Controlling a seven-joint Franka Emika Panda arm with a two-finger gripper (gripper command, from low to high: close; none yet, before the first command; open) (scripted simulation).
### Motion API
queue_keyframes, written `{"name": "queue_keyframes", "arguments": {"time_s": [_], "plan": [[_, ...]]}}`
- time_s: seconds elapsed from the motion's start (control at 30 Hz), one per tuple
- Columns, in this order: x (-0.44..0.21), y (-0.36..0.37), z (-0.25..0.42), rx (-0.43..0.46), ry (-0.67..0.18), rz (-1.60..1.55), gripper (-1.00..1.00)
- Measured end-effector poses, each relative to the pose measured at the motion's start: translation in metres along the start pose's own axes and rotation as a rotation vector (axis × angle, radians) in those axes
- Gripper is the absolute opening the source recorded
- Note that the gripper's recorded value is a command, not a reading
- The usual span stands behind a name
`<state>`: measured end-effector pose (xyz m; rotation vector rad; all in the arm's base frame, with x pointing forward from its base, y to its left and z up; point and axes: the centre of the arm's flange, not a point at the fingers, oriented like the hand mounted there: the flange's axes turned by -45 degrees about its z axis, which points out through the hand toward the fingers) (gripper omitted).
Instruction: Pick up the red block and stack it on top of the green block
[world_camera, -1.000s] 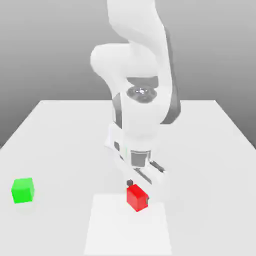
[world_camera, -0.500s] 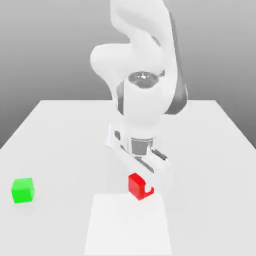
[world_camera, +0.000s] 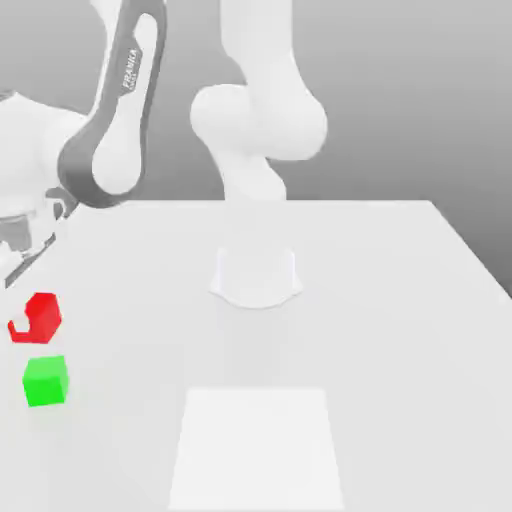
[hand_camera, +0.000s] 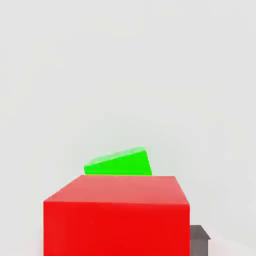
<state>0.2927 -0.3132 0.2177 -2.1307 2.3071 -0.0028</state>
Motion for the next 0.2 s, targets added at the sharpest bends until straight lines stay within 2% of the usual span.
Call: {"name": "queue_keyframes", "arguments": {"time_s": [0.07, 0.1, 0.2], "plan": [[-0.003, -0.003, 0.022, 0.0, 0.0, -0.011, -1.0], [-0.004, -0.003, 0.031, -0.001, 0.0, -0.012, 1.0], [-0.004, -0.003, 0.031, -0.001, 0.0, -0.012, 1.0]]}}
